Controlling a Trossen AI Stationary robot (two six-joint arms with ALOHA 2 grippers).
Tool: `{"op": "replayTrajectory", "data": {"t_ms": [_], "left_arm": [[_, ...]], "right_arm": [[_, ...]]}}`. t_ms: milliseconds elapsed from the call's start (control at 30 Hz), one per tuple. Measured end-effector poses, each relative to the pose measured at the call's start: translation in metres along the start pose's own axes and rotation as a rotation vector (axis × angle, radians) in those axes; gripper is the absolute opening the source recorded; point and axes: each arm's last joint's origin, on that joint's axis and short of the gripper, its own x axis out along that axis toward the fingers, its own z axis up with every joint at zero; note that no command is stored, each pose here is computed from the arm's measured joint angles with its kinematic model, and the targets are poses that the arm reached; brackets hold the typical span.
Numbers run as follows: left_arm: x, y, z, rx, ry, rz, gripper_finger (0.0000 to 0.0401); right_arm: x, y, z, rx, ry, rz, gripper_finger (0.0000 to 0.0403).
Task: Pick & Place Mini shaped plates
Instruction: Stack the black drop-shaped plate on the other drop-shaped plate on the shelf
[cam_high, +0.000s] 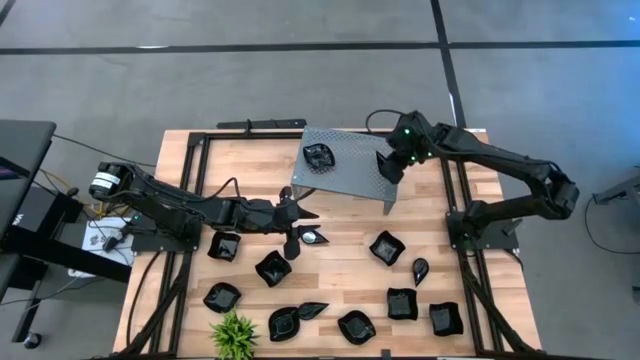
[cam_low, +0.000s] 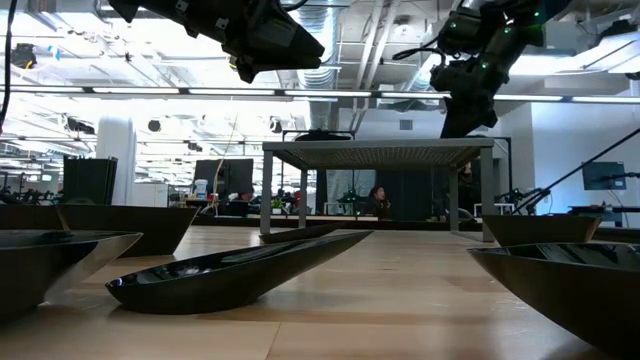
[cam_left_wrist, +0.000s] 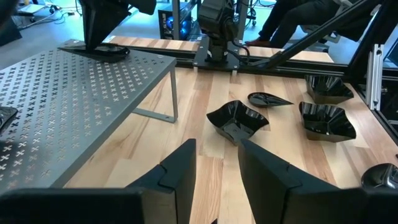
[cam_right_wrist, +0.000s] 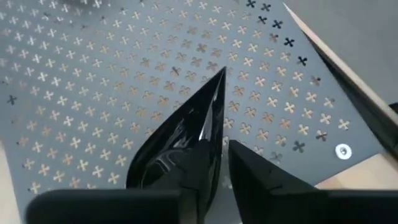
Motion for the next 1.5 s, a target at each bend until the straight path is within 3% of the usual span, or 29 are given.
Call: {"op": "replayTrajectory", "data": {"t_ms": [233, 400, 633, 733, 800, 900, 1067, 1333, 1500], "left_arm": [[0.0, 0.0, 0.0, -0.003, 0.0, 0.0, 0.0121], [0.0, 0.0, -0.001, 0.0, 0.012, 0.001, 0.0121], [-0.002, -0.006, -0.01, -0.016, 0.102, -0.071, 0.0121], [-0.004, -0.009, -0.014, -0.036, 0.144, -0.076, 0.0121], [-0.007, -0.005, -0.019, -0.03, 0.208, -0.03, 0.0121], [-0.015, 0.01, -0.03, -0.055, 0.347, 0.13, 0.0121], [-0.038, 0.037, -0.044, -0.145, 0.588, 0.299, 0.0121], [-0.074, 0.064, -0.065, -0.053, 1.007, 0.409, 0.0121], [-0.075, 0.079, -0.067, 0.009, 1.082, 0.373, 0.0121]], "right_arm": [[-0.029, 0.012, 0.024, -0.061, -0.059, 0.023, 0.0095], [-0.053, 0.036, 0.035, -0.115, -0.075, 0.085, 0.0102], [-0.074, 0.091, 0.025, -0.141, -0.003, 0.239, 0.0102], [-0.085, 0.115, 0.014, -0.246, 0.027, 0.301, 0.0102], [-0.093, 0.126, 0.005, -0.313, 0.033, 0.337, 0.0102], [-0.105, 0.137, -0.004, -0.377, -0.004, 0.327, 0.0102], [-0.119, 0.139, -0.022, -0.43, -0.092, 0.334, 0.0102], [-0.081, 0.139, -0.068, -0.361, -0.243, 0.458, 0.0102], [-0.062, 0.148, -0.075, -0.341, -0.335, 0.511, 0.0101]]}}
